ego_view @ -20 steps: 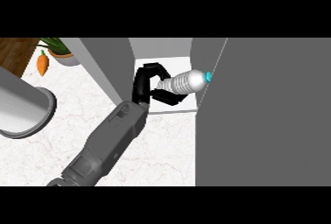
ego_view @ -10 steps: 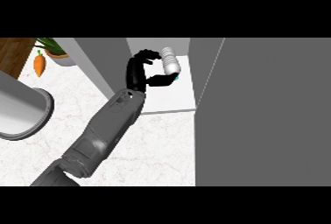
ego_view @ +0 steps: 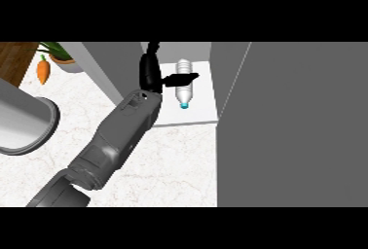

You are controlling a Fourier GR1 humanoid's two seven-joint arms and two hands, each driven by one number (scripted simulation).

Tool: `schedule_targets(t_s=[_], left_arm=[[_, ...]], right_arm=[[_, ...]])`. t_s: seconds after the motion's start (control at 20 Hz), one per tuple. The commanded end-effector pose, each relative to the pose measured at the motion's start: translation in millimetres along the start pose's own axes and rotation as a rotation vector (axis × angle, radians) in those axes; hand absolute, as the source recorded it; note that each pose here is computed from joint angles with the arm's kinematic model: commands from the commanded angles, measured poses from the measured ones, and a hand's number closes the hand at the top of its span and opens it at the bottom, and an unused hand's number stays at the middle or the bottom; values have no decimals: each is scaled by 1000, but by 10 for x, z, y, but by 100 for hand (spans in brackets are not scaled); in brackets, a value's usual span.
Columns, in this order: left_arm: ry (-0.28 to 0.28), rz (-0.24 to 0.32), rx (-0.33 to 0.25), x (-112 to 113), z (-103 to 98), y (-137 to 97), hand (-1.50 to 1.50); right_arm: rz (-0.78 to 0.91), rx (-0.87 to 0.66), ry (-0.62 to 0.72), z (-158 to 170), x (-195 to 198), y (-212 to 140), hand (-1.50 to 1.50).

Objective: Pick up the bottled water, place it into the cabinet and close the cabinet

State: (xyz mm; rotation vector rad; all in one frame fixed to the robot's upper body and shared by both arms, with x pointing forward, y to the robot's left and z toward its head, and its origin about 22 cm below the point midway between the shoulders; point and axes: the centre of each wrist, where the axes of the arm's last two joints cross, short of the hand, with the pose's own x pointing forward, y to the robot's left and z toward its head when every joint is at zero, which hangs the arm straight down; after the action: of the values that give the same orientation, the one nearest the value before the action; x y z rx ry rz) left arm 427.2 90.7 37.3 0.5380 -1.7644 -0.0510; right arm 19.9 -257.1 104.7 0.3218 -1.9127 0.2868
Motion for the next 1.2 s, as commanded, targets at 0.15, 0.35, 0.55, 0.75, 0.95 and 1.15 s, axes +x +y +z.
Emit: schedule_targets(t_s=[0.15, 0.35, 0.55, 0.75, 0.95, 1.15], left_arm=[[-128, 378, -53, 135, -2, -7, 150], [-145, 447, -124, 369, -100, -62, 150], [-114, 480, -151, 244, 26, -70, 150], [-113, 536, -220, 178, 253, -112, 150], [-65, 703, -401, 298, 394, -150, 150], [-2, 798, -484, 33, 897, -123, -150]], right_arm=[[-44, 4, -52, -60, 134, 16, -150], [-39, 25, -34, -114, 202, 42, -150], [-44, 22, -43, -90, 199, 59, -150], [-53, 27, -39, -184, 289, 172, -150], [-14, 12, -45, -186, 234, 113, -150], [-22, 1, -27, -158, 322, 163, -150]])
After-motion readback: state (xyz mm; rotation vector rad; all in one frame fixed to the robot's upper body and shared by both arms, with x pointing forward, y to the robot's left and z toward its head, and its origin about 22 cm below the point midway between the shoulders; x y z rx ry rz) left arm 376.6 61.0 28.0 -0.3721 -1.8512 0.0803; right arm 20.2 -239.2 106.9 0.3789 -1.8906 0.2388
